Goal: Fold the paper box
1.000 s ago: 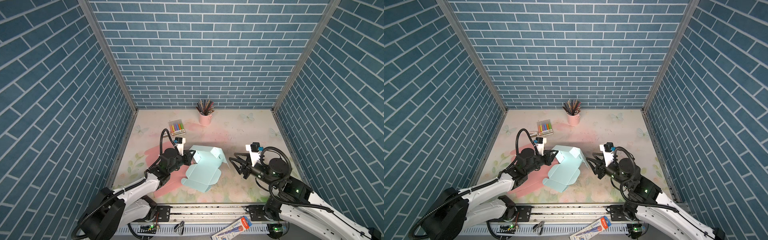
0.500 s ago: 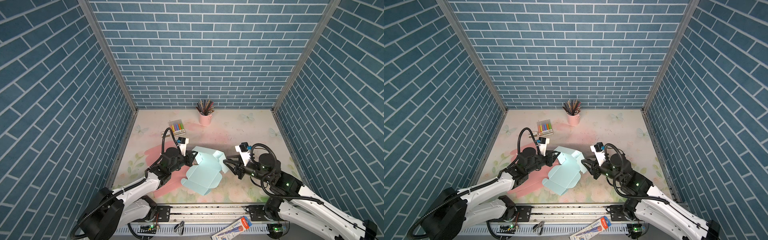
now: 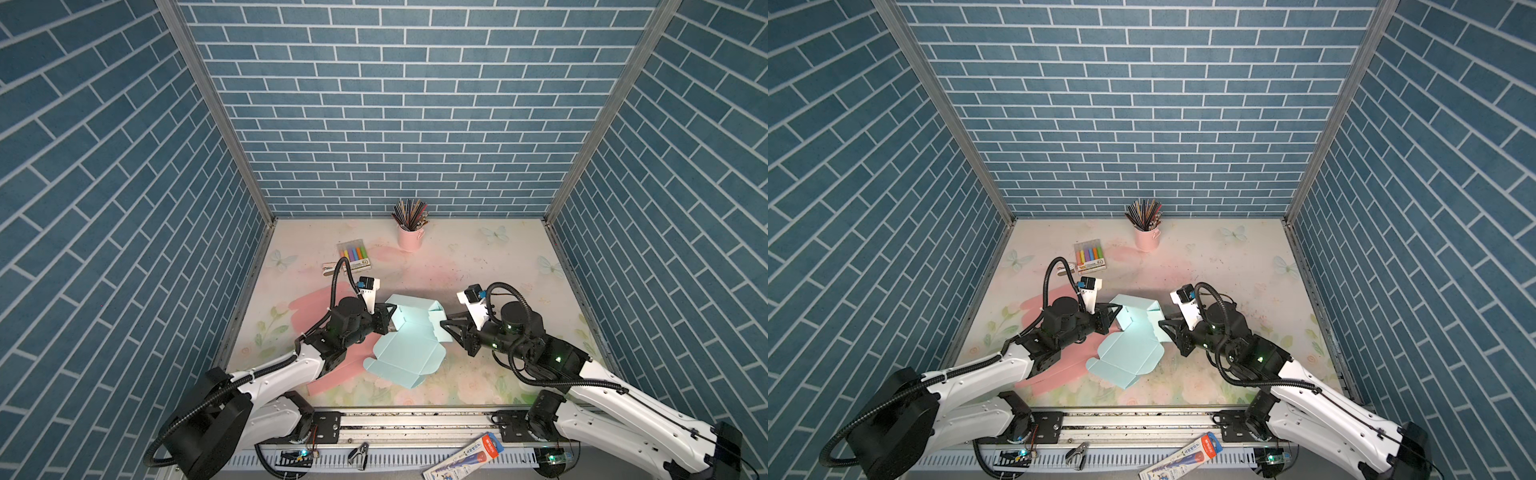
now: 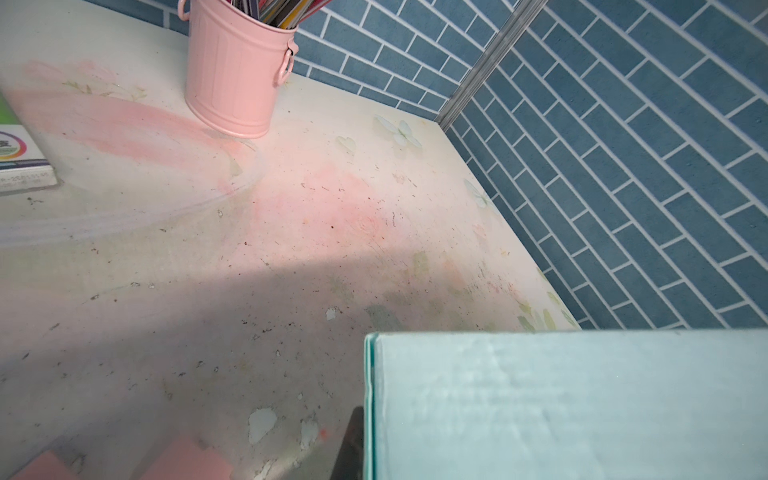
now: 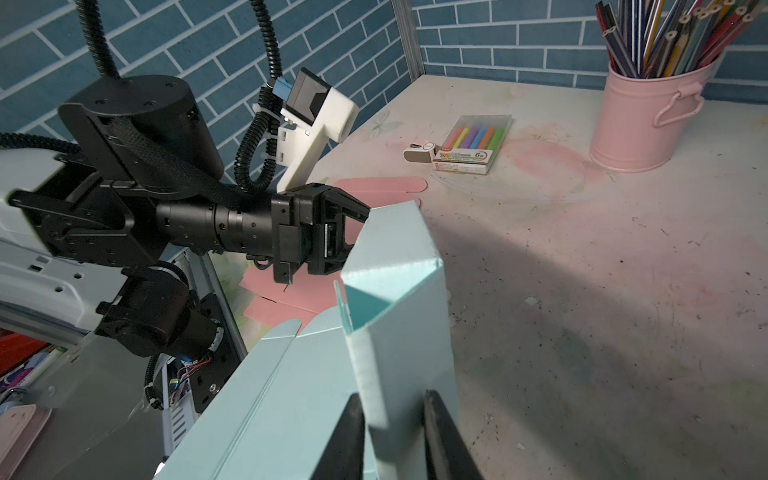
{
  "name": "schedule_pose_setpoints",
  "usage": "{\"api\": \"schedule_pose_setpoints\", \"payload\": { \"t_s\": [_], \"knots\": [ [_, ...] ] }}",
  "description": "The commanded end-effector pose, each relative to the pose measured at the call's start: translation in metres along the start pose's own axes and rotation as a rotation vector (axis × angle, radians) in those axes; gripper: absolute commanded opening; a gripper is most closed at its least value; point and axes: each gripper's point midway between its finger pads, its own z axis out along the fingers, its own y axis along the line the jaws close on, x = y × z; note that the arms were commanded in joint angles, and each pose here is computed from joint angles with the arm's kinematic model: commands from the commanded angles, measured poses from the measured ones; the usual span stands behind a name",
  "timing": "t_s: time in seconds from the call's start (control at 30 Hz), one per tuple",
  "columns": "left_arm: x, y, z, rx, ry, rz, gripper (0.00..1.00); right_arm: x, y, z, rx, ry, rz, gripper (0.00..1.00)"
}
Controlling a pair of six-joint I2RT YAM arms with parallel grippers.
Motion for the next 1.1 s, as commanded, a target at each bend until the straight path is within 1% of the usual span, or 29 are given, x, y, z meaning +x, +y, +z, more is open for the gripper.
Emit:
{"api": "schedule_pose_setpoints", "payload": {
  "t_s": [0.0, 0.2, 0.33, 0.5, 0.67, 0.87, 1.07],
  "knots": [
    [-0.015, -0.016, 0.004, 0.026, -0.056, -0.009, 0.00, -0.008, -0.008, 0.004, 0.060, -0.022, 0.014, 0.25],
    [-0.010, -0.017, 0.012, -0.022, -0.060, -0.024, 0.00, 0.000, -0.017, 0.010, 0.135, -0.002, 0.032, 0.29],
    [-0.004, -0.017, 0.016, -0.045, -0.057, -0.031, 0.00, 0.004, -0.016, 0.012, 0.131, 0.002, 0.034, 0.31],
    [-0.003, -0.024, 0.021, -0.057, -0.054, -0.012, 0.00, 0.009, -0.023, 0.010, 0.172, 0.005, 0.032, 0.30],
    [-0.001, -0.028, 0.027, -0.087, -0.049, 0.000, 0.00, 0.018, -0.033, 0.014, 0.225, 0.037, 0.043, 0.29],
    [0.005, -0.028, 0.031, -0.122, -0.058, -0.024, 0.00, 0.028, -0.046, 0.017, 0.337, 0.074, 0.039, 0.32],
    [0.008, -0.032, 0.033, -0.148, -0.074, -0.038, 0.00, 0.034, -0.058, 0.014, 0.468, 0.095, 0.009, 0.34]
  ]
}}
